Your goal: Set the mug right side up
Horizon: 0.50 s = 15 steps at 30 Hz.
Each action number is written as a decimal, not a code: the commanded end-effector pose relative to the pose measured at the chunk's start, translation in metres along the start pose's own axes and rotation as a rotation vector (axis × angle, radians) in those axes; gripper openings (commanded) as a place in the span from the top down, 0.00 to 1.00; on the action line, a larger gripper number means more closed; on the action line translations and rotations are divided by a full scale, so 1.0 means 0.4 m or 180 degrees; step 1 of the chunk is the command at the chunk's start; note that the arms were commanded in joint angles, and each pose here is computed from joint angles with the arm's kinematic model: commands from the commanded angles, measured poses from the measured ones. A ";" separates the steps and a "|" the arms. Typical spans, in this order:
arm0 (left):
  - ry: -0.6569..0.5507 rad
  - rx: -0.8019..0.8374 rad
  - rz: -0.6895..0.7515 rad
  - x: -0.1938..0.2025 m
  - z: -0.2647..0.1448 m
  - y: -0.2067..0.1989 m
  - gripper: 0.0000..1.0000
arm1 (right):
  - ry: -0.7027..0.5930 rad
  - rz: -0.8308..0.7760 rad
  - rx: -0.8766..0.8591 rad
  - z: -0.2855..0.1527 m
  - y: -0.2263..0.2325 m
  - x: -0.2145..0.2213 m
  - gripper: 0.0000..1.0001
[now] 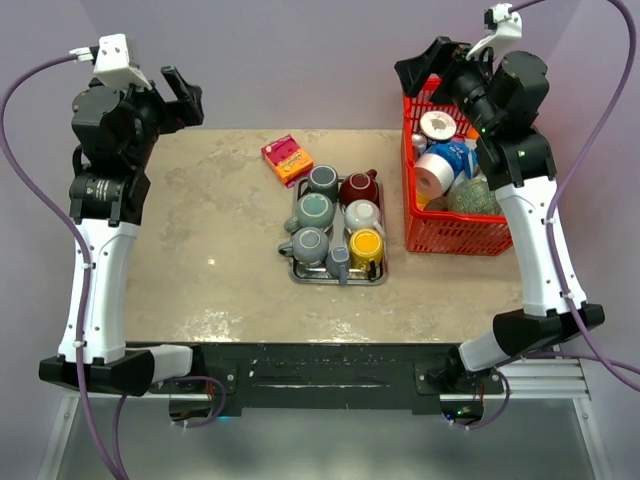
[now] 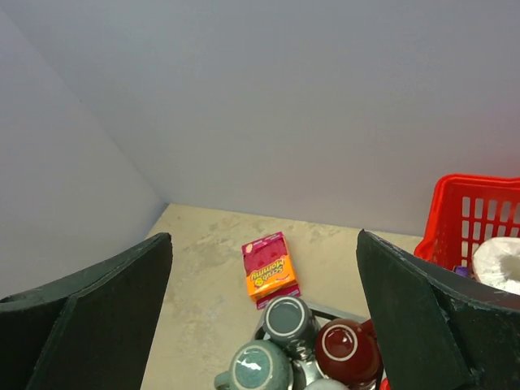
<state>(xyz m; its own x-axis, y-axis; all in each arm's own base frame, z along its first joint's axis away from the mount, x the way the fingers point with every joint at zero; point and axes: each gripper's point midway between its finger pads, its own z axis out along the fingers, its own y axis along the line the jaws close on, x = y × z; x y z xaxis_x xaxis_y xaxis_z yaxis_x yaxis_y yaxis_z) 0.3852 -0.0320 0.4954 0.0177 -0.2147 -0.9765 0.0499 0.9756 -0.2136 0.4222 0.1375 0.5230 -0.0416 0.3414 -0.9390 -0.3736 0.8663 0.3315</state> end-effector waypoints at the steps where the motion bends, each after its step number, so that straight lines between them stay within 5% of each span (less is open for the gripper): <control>1: -0.0031 0.0060 -0.0009 0.005 -0.014 -0.004 0.01 | 0.0158 0.0142 -0.0148 0.007 0.019 0.029 0.01; 15: 0.0941 -0.0158 -0.0387 0.381 -0.028 0.060 0.01 | 0.1020 0.0131 -0.0527 -0.073 0.265 0.391 0.01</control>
<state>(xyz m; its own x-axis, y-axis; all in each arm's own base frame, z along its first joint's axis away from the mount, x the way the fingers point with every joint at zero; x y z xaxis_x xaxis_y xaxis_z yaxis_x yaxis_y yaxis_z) 0.3933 -0.0433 0.3477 -0.2970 -0.2469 -0.9224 0.0127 0.9649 -0.2623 0.3773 0.2744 0.4007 -0.3893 0.2053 -0.8979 -0.5327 0.7451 0.4013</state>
